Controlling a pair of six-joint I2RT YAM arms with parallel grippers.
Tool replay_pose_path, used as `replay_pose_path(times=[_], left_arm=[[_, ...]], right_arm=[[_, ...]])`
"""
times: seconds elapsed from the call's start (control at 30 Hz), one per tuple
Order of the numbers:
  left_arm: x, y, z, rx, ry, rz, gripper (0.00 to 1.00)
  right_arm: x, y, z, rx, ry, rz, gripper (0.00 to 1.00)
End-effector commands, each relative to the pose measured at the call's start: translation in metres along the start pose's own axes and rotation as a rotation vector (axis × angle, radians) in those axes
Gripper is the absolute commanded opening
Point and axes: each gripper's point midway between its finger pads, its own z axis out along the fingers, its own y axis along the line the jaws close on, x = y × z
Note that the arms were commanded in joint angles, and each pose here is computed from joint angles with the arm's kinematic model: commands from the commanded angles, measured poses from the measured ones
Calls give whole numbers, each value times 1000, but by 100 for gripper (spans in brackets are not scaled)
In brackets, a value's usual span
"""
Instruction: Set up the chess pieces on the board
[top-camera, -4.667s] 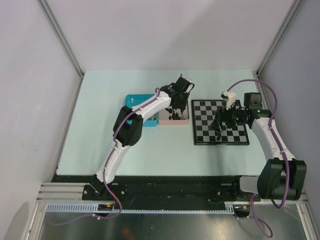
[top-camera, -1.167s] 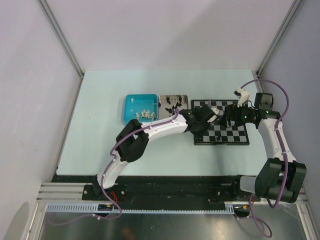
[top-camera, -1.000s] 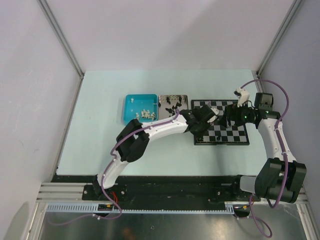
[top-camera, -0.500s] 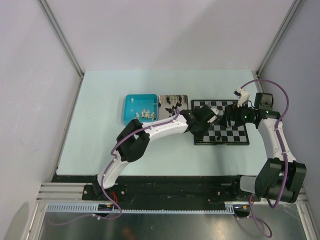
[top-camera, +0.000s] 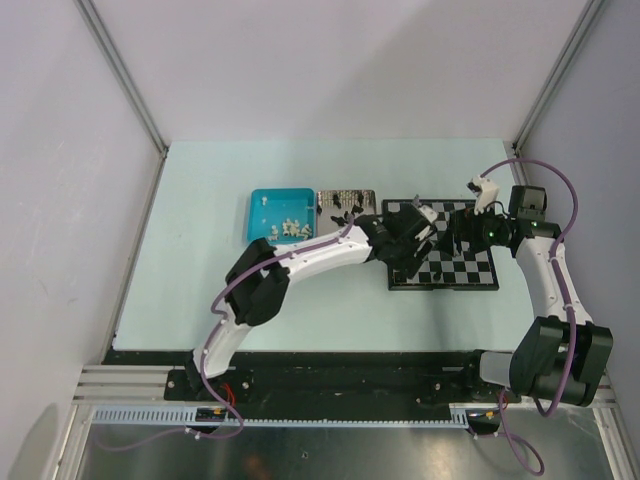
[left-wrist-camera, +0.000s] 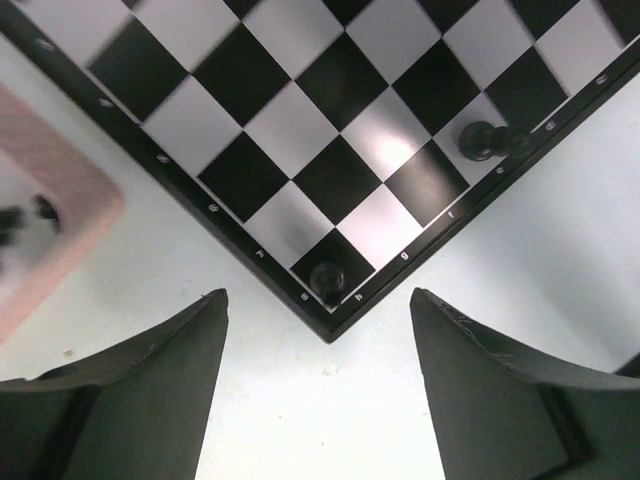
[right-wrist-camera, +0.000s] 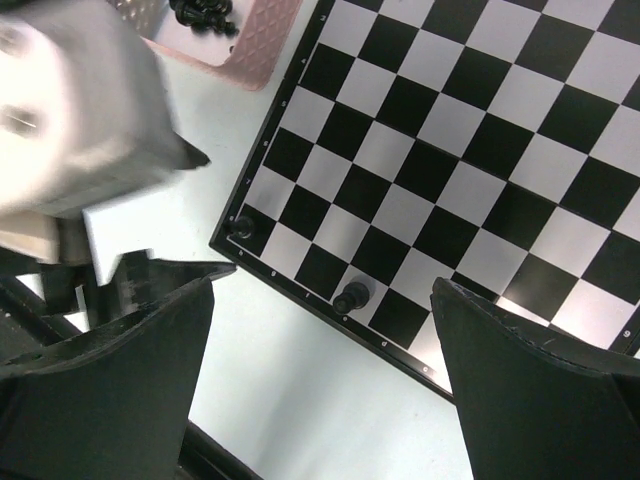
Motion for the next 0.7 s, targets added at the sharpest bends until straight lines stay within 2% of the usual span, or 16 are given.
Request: replay_pose_path(times=[0.0,0.13,0.23,0.27,0.3,0.37,0.43,0.47,0.5,0.53,0.57,0.6,0.67], left_arm=[[-70,1,-91,-17,-244,-26,81],[-76,15,-129,-45,-317,-13,82],[-69,29,-158,-50,-368,-14,88],[-53,36,-154,-61,-341,-11,91],[-57,41,-180,-48,-396,-16,92],[-43,55,-189,-39,-407,-21,94],[-49,71,-230,-26,-513,-31,98],[-36,76,-229,-14,-503,-33,98],[-39,82,-260,1,-584,-43,99],[-27,102,-259,-22,-579,-70,100],[-23,106,-267,7,-599,-75,100],[-24,122,-296,4,-681,-98,100],[-3,139,-298,-6,-687,-108,100]], right_arm=[[-14,15,-11,-56,-61,-82,96],[-18,21,-14,-90,-86,-136,96],[-22,28,-18,-116,-106,-174,97],[-25,29,-20,-120,-109,-199,97],[-31,30,-23,-122,-119,-215,98],[-34,34,-25,-136,-115,-233,100],[-42,40,-27,-147,-116,-260,100],[-44,43,-26,-153,-115,-271,100],[-50,46,-26,-151,-120,-293,100],[-52,49,-24,-155,-119,-309,100],[-53,58,-19,-163,-111,-343,100],[-59,62,-17,-156,-127,-369,100],[-63,78,-5,-159,-119,-439,100]])
